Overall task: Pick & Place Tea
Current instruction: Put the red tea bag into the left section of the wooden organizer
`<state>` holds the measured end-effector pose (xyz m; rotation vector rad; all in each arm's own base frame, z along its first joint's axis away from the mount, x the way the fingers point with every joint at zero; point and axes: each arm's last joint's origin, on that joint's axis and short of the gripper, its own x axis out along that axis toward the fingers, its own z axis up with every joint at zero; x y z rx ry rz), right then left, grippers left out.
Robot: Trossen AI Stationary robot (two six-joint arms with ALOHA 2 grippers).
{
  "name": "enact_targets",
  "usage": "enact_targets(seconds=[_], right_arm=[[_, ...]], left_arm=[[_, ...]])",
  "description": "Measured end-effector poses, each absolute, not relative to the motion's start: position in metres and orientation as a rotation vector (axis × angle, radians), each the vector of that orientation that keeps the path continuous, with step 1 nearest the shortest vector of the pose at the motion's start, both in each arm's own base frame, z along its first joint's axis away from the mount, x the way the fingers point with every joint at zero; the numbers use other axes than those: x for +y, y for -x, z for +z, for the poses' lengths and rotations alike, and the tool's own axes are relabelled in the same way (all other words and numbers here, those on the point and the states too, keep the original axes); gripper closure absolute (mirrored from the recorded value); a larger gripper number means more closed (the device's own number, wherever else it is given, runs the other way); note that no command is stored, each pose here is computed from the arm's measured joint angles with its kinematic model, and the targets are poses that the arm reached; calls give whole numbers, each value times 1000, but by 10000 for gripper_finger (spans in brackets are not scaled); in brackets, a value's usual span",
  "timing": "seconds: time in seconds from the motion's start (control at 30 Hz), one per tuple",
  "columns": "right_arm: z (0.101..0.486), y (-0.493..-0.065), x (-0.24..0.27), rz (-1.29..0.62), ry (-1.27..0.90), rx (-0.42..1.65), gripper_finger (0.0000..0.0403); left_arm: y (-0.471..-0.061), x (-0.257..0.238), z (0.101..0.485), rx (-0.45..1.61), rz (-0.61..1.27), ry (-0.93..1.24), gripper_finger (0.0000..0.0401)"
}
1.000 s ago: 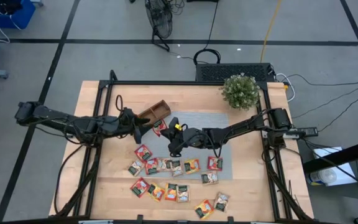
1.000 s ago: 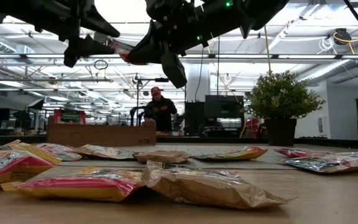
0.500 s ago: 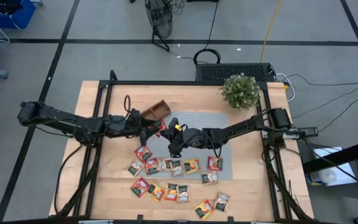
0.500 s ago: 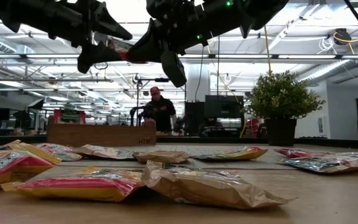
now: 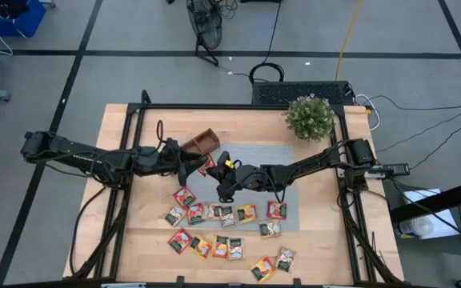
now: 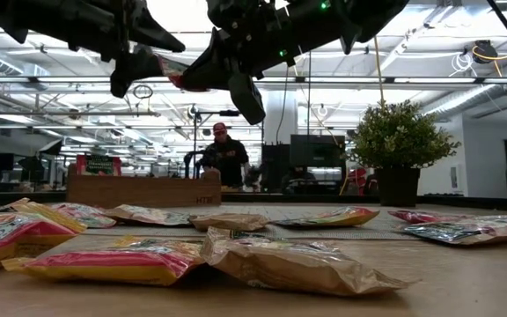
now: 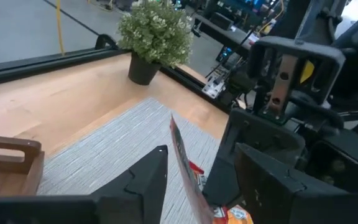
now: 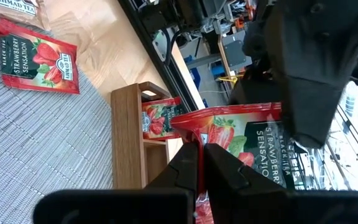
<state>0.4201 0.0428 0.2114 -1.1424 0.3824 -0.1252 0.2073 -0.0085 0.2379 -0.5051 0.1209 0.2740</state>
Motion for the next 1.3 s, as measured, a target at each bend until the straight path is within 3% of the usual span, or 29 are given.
enact_targets(seconds=[1.0, 1.13, 1.3], right_arm=[[211, -420, 43, -130, 1118, 383, 394], [211, -420, 43, -129, 1118, 384, 394], [211, -420, 43, -128, 1118, 384, 394]], left_arm=[[-207, -9, 233, 180, 248, 497, 225], [-207, -9, 233, 183, 245, 467, 257], [-207, -9, 233, 185, 244, 454, 333]])
